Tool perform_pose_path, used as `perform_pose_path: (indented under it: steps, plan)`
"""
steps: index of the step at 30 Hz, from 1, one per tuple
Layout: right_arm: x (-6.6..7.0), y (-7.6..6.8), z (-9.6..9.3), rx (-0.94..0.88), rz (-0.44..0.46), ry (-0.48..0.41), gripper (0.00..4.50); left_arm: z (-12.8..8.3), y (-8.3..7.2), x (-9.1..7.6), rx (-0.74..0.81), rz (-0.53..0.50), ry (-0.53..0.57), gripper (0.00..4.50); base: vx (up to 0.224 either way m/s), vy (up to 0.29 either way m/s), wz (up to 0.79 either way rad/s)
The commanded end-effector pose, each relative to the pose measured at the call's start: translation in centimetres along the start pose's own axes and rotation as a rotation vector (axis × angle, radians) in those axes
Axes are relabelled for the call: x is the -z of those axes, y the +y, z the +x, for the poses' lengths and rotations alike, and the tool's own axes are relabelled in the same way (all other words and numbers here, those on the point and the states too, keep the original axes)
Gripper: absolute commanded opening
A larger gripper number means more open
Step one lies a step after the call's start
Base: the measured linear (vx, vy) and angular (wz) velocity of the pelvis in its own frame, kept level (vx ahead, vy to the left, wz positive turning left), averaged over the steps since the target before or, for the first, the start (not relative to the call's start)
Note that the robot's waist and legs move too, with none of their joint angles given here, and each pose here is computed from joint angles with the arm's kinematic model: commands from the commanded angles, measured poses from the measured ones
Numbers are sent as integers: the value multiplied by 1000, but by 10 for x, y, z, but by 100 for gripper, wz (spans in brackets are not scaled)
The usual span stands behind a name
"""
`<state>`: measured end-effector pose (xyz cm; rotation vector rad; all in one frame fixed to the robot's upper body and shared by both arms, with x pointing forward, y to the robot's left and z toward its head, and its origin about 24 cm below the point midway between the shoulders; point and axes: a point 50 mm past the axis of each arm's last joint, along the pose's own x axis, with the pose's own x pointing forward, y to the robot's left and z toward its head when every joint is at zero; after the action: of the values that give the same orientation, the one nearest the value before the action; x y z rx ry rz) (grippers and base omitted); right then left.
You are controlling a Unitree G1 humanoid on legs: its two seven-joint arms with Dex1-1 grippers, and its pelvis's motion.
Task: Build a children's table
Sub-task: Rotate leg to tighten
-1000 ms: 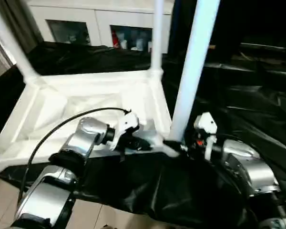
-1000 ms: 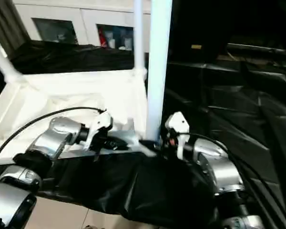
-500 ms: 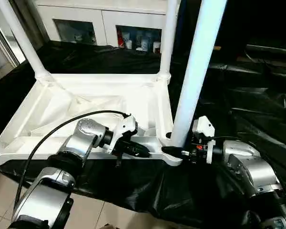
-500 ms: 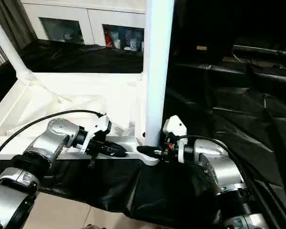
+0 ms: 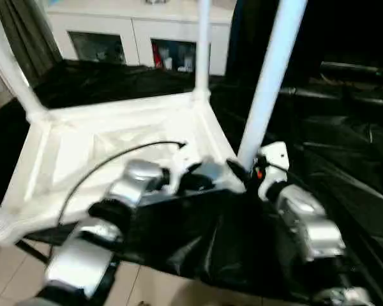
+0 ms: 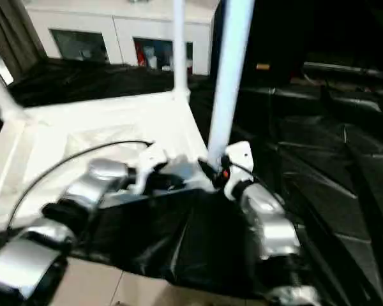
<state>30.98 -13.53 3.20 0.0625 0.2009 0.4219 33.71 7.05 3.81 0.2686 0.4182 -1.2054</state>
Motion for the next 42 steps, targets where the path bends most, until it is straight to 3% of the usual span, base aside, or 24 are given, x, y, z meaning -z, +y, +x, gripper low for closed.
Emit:
perform_pose_path:
  steps: [1,6,11,12,18,30,35,42]
  plan:
    - [37,27,5,-12,123,140,202,14,0,-8,-113,-24,-13,0,0,0,0]
    - [32,38,13,-20,88,117,202,31,-14,-15,-76,-14,-34,0,0,0,0]
    - [20,42,15,-147,83,66,202,23,-10,-9,-55,3,-29,0,0,0,0]
    - [18,42,15,-173,94,64,257,20,-9,-7,-47,6,-26,0,0,0,0]
    - [13,39,11,-375,26,104,307,0,-4,2,51,45,3,0,0,0,0]
    - [-2,15,-21,-719,-123,170,307,-35,-3,10,310,57,30,0,15,-1,0]
    - [-2,4,-34,-805,-113,210,307,-40,-4,12,360,41,42,0,0,0,0]
    - [1,2,-42,-833,-114,251,238,-42,-5,16,349,34,40,0,0,0,0]
